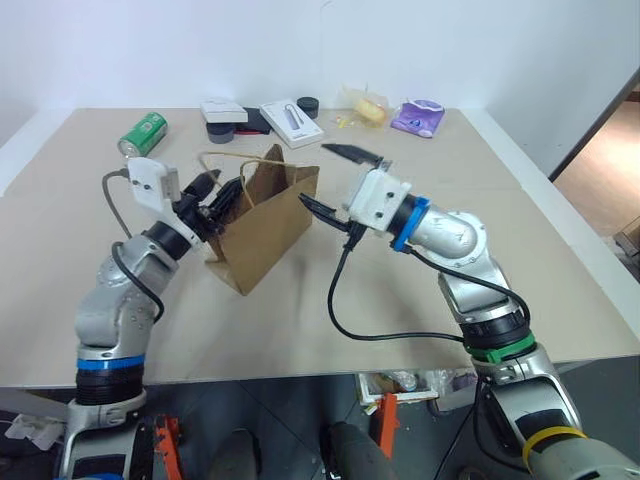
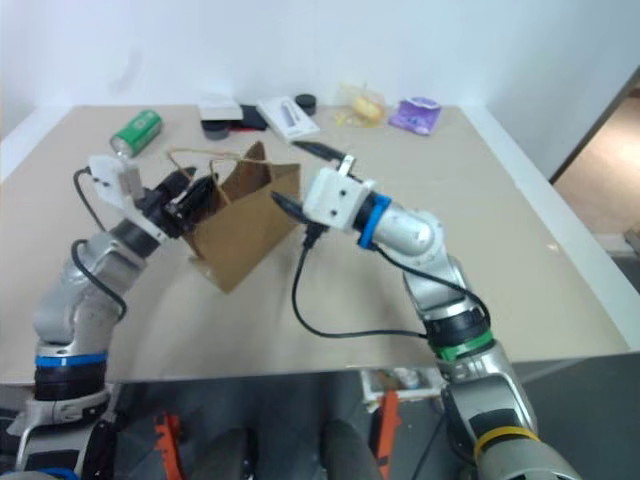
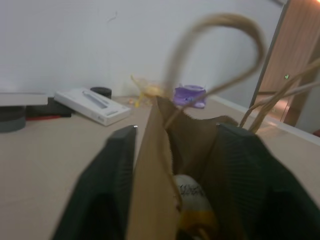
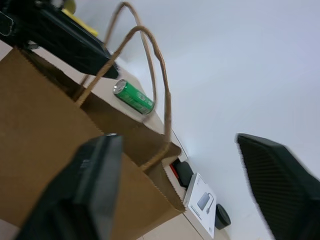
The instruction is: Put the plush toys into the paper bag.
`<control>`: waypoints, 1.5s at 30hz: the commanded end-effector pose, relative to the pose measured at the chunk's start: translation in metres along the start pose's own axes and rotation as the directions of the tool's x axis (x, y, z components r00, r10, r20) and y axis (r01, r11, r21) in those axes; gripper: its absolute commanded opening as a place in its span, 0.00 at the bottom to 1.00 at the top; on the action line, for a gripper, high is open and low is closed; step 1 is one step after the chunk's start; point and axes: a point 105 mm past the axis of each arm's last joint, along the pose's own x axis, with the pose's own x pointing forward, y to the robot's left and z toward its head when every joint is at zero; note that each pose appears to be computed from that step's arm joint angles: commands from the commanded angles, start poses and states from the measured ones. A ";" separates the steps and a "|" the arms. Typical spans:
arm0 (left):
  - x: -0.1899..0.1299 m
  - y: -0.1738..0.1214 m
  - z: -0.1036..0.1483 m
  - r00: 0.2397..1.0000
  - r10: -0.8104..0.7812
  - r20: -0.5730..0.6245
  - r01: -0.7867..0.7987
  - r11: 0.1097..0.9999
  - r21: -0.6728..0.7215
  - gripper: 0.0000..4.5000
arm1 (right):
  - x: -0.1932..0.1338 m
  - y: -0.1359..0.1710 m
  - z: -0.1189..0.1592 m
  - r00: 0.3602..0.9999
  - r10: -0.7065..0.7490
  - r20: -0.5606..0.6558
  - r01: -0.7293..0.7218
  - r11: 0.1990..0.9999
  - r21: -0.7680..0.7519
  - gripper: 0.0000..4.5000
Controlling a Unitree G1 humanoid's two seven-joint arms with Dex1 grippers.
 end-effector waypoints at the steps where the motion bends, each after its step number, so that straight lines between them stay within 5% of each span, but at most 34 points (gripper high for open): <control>1: -0.016 0.001 0.029 0.997 -0.081 0.005 0.081 0.995 -0.064 0.94 | -0.011 0.002 0.001 1.000 0.014 -0.009 -0.011 0.968 0.250 1.00; 3: -0.024 0.006 0.034 0.995 -0.098 -0.018 0.096 0.990 -0.099 0.99 | -0.013 0.012 -0.002 0.998 0.055 -0.020 -0.045 0.932 0.359 1.00; 6: -0.035 0.009 0.042 0.987 -0.149 -0.055 0.140 0.979 -0.146 1.00 | -0.009 0.035 -0.007 0.991 0.126 -0.036 -0.091 0.861 0.501 0.84; 9: -0.044 0.004 0.039 0.965 -0.230 -0.124 0.210 0.965 -0.159 1.00 | -0.002 0.071 -0.003 0.963 0.268 -0.012 -0.209 0.779 0.591 0.59; 15: -0.067 0.009 -0.006 0.881 -0.278 -0.382 0.277 0.959 -0.060 1.00 | 0.027 0.108 -0.007 0.927 0.376 -0.005 -0.271 0.677 0.684 0.01; 25: -0.065 0.023 -0.022 0.866 -0.248 -0.434 0.302 0.951 0.059 1.00 | 0.088 0.092 -0.007 0.955 0.297 -0.025 -0.203 0.709 0.676 0.01; 45: -0.024 0.017 -0.046 0.931 -0.195 -0.309 0.247 0.959 0.140 1.00 | 0.089 0.082 0.006 0.965 0.264 0.012 -0.206 0.725 0.657 0.01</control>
